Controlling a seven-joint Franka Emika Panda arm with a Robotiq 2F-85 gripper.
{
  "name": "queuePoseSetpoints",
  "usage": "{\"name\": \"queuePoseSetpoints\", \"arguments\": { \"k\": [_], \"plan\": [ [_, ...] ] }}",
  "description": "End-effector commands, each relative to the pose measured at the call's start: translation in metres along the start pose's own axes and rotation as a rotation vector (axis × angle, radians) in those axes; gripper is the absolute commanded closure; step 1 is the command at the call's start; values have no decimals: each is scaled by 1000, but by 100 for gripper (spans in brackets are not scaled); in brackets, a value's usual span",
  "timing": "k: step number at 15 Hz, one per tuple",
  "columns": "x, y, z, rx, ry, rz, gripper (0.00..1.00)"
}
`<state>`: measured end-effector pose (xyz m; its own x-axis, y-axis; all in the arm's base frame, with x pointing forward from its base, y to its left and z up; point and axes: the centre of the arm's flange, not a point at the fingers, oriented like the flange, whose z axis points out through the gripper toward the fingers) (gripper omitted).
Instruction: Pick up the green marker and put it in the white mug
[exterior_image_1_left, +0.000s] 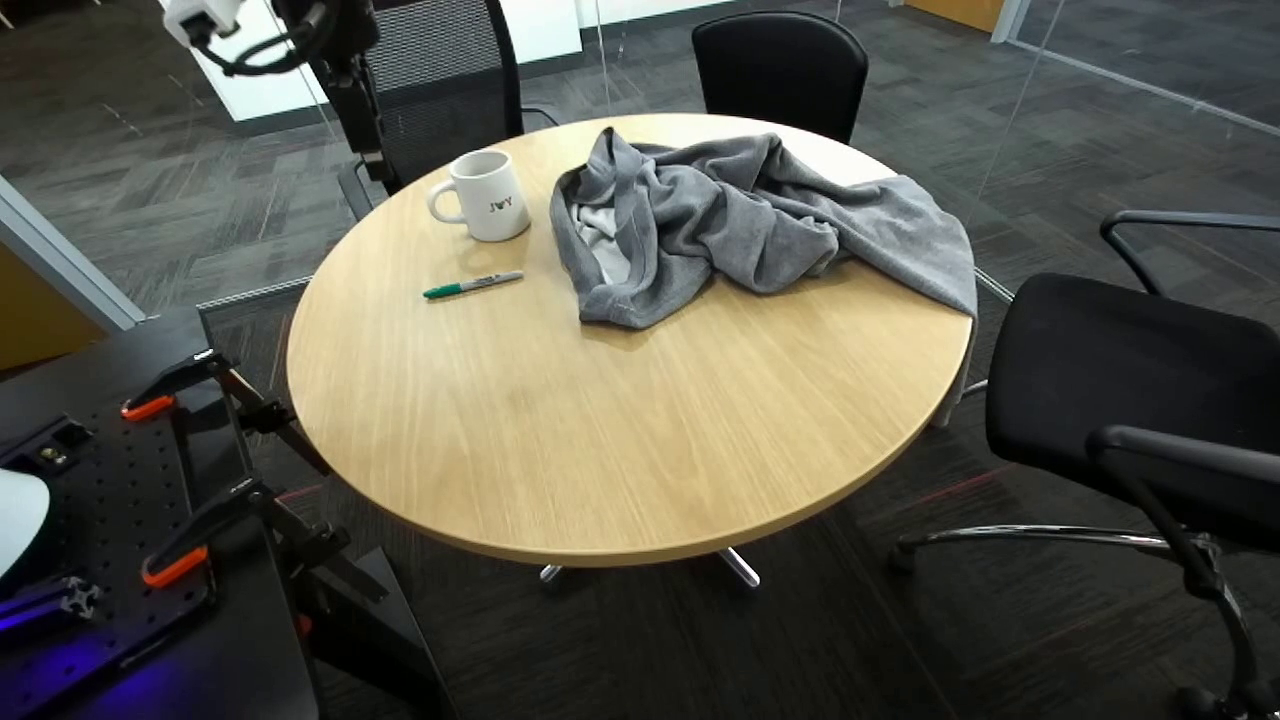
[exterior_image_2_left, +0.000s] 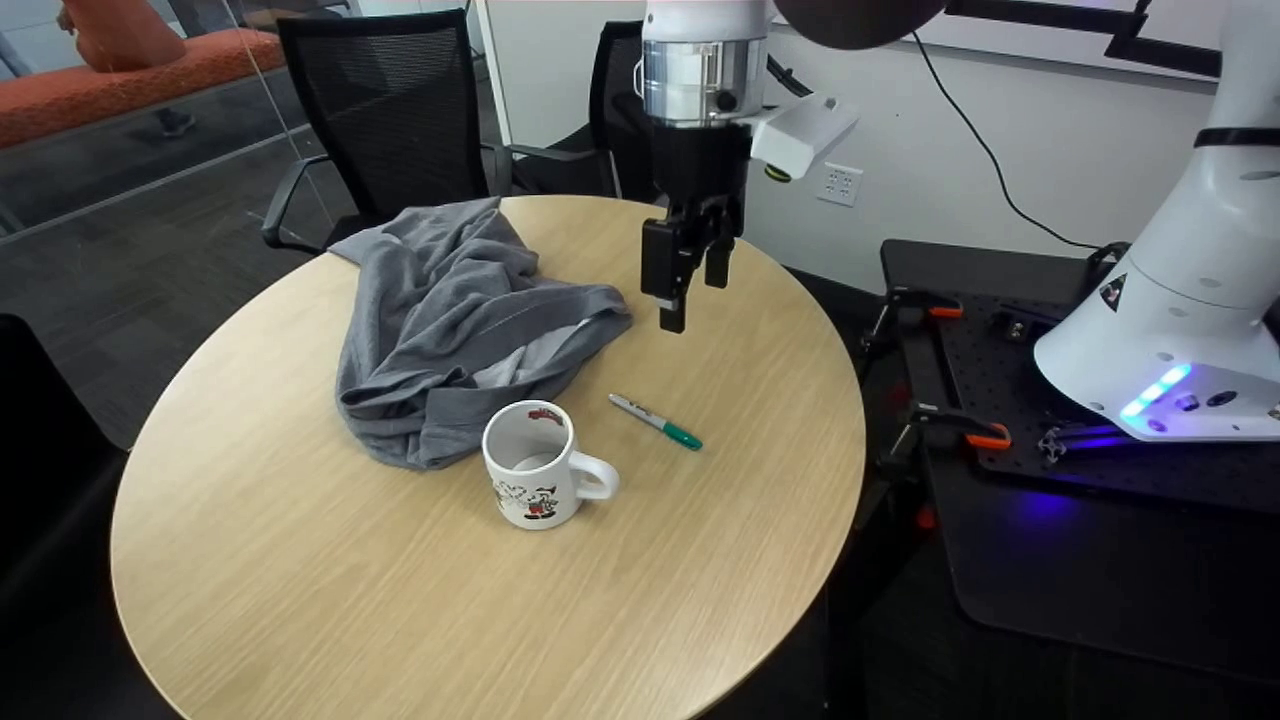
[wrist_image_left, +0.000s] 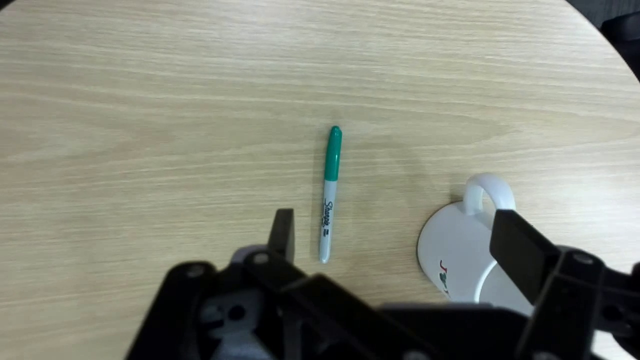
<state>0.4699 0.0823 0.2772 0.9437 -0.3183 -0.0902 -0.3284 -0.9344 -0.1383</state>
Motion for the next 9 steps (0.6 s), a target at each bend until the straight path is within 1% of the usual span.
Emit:
{"name": "queuePoseSetpoints", "arguments": {
  "k": [1,4,9],
  "plan": [
    [19,-4,32,11,1,4,0],
    [25,-4,56,12,23,23,0],
    [32,-5,83,4,82,54,0]
  ]
}}
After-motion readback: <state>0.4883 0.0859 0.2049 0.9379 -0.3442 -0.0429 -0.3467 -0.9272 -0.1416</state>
